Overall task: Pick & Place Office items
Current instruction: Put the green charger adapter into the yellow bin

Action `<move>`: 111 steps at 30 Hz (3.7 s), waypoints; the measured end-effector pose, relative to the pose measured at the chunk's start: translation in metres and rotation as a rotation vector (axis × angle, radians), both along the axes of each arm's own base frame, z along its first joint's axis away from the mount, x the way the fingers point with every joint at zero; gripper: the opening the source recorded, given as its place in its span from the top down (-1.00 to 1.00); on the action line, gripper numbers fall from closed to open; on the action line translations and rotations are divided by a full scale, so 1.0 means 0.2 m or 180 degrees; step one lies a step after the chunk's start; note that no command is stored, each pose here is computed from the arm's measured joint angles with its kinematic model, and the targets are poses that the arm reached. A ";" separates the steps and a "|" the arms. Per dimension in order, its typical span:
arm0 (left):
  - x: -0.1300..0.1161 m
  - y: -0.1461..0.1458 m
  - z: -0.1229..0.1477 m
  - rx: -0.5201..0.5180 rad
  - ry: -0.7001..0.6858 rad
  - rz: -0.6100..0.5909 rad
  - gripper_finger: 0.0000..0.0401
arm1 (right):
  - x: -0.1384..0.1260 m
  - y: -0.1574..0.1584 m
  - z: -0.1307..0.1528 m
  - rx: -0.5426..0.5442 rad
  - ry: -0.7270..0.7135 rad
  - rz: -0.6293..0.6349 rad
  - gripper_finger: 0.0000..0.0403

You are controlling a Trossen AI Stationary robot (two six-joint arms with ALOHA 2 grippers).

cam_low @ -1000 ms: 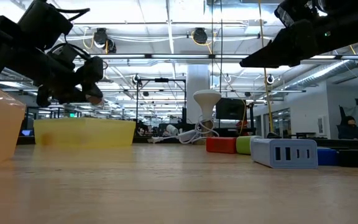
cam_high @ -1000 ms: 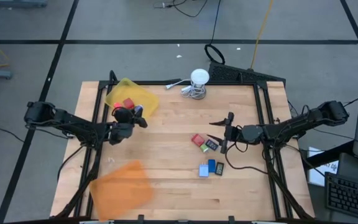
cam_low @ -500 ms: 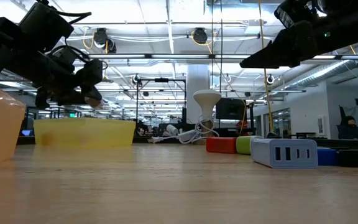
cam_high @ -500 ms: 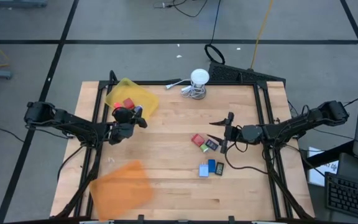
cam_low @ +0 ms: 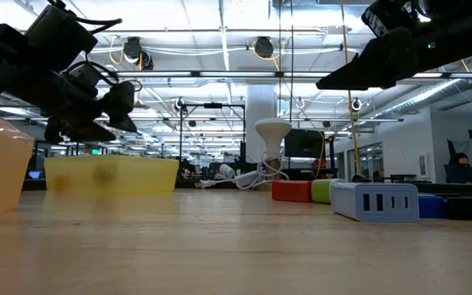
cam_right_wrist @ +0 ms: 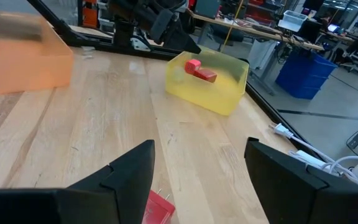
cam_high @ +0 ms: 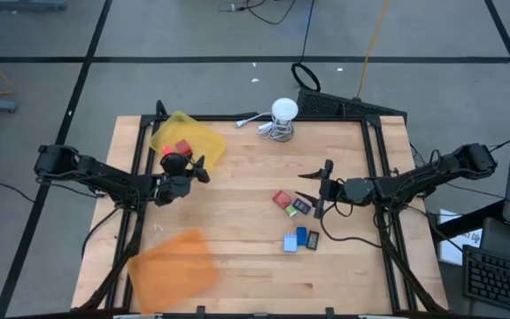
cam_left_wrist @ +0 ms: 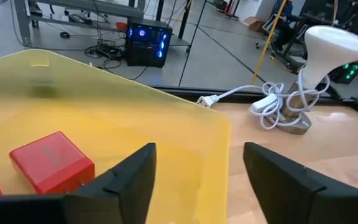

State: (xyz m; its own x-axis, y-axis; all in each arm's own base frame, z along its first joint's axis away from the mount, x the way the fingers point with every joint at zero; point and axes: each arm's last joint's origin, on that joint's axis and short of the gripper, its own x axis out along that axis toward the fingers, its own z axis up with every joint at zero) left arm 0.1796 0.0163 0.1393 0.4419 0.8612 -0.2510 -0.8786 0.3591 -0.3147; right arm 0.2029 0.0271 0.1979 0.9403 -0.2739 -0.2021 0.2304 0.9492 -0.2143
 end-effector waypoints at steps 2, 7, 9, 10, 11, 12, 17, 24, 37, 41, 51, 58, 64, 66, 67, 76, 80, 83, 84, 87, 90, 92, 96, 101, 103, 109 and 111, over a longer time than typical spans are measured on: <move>0.00 0.00 0.00 0.0002 0.0032 0.0000 -0.33 | 0.00 0.00 0.00 0.0000 0.0000 0.0000 -0.19; 0.00 0.00 0.00 0.0001 0.0035 0.0000 -0.44 | 0.00 0.00 0.00 0.0000 0.0001 0.0000 -0.19; 0.00 0.00 0.00 0.0001 0.0034 0.0000 -0.46 | 0.00 0.00 0.00 0.0000 0.0001 0.0001 -0.19; 0.00 0.00 0.00 0.0001 0.0034 0.0000 -0.46 | 0.00 0.00 0.00 0.0002 0.0001 0.0003 -0.19; 0.00 0.00 0.00 0.0001 0.0034 0.0000 -0.46 | 0.00 0.00 0.00 0.0028 -0.0001 0.0002 -0.19; 0.00 0.00 0.00 0.0001 0.0034 0.0000 -0.46 | 0.00 0.00 0.00 0.0085 -0.0001 0.0007 -0.19; 0.00 0.00 0.00 -0.0009 0.0011 0.0006 -0.47 | 0.00 0.01 -0.03 0.0498 0.0149 0.0288 -0.19; 0.00 0.00 0.00 -0.0015 -0.0046 0.0015 -0.47 | 0.08 0.06 -0.11 0.1059 0.1002 0.0302 -0.19; 0.00 0.02 0.00 -0.0044 -0.0044 0.0010 -0.47 | 0.35 0.13 -0.25 0.1202 0.2134 -0.0038 -0.19; 0.01 0.01 0.00 -0.0076 -0.0021 -0.0061 -0.47 | 0.37 0.13 -0.29 0.1096 0.2360 -0.0055 -0.19; 0.01 0.01 0.00 -0.0083 -0.0031 -0.0061 -0.47 | 0.37 0.10 -0.31 0.0790 0.2527 0.0059 -0.19; 0.01 0.01 0.00 -0.0090 -0.0045 -0.0056 -0.47 | 0.37 0.10 -0.31 0.0845 0.2478 0.0032 -0.19; 0.01 0.01 0.00 -0.0102 -0.0046 -0.0074 -0.47 | 0.37 0.10 -0.31 0.0825 0.2488 0.0047 -0.09; 0.01 0.01 0.00 -0.0102 -0.0045 -0.0074 -0.47 | 0.37 0.10 -0.31 0.0825 0.2489 0.0047 -0.03; 0.01 0.01 0.00 -0.0100 -0.0041 -0.0075 -0.47 | 0.37 0.10 -0.31 0.0825 0.2489 0.0047 0.00; 0.01 0.01 0.00 -0.0099 -0.0039 -0.0076 -0.47 | 0.38 0.06 -0.31 0.0842 0.2486 -0.0006 0.26; 0.01 0.01 0.00 -0.0099 -0.0038 -0.0076 -0.47 | 0.38 0.06 -0.31 0.0815 0.2496 0.0012 0.30; 0.01 0.01 0.00 -0.0098 -0.0037 -0.0076 -0.47 | 0.37 0.06 -0.31 0.0773 0.2533 0.0036 0.29; 0.01 0.01 0.00 -0.0098 -0.0037 -0.0076 -0.47 | 0.37 0.06 -0.30 0.0771 0.2541 0.0035 0.29; 0.01 0.01 0.00 -0.0097 -0.0035 -0.0077 -0.47 | 0.36 0.06 -0.29 0.0770 0.2553 0.0036 0.29; 0.01 0.01 0.00 -0.0094 -0.0028 -0.0080 -0.47 | 0.35 0.06 -0.26 0.0763 0.2485 0.0059 0.31; 0.01 0.01 0.00 -0.0094 -0.0021 -0.0080 -0.47 | 0.36 0.06 -0.25 0.0769 0.2412 0.0070 0.31; 0.01 0.01 0.00 -0.0111 -0.0027 -0.0094 -0.47 | 0.36 0.06 -0.24 0.0772 0.2405 0.0075 0.30; 0.01 0.01 0.00 -0.0115 -0.0034 -0.0099 -0.47 | 0.36 0.06 -0.24 0.0773 0.2409 0.0076 0.31; 0.01 0.01 0.00 -0.0115 -0.0034 -0.0099 -0.47 | 0.36 0.06 -0.24 0.0782 0.2406 0.0080 0.30; 0.01 0.01 0.00 -0.0116 -0.0038 -0.0099 -0.47 | 0.36 0.07 -0.24 0.0887 0.2391 0.0209 0.31; 0.01 0.01 0.00 -0.0116 -0.0039 -0.0099 -0.47 | 0.36 0.07 -0.24 0.0926 0.2403 0.0282 0.32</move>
State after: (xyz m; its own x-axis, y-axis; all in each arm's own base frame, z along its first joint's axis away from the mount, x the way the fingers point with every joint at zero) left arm 0.1809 0.0187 0.1390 0.4716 0.8373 -0.2765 -0.8632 0.3743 -0.3387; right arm 0.2755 0.0415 0.1504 0.5377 -0.0439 -0.8420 0.0439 0.9987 -0.0241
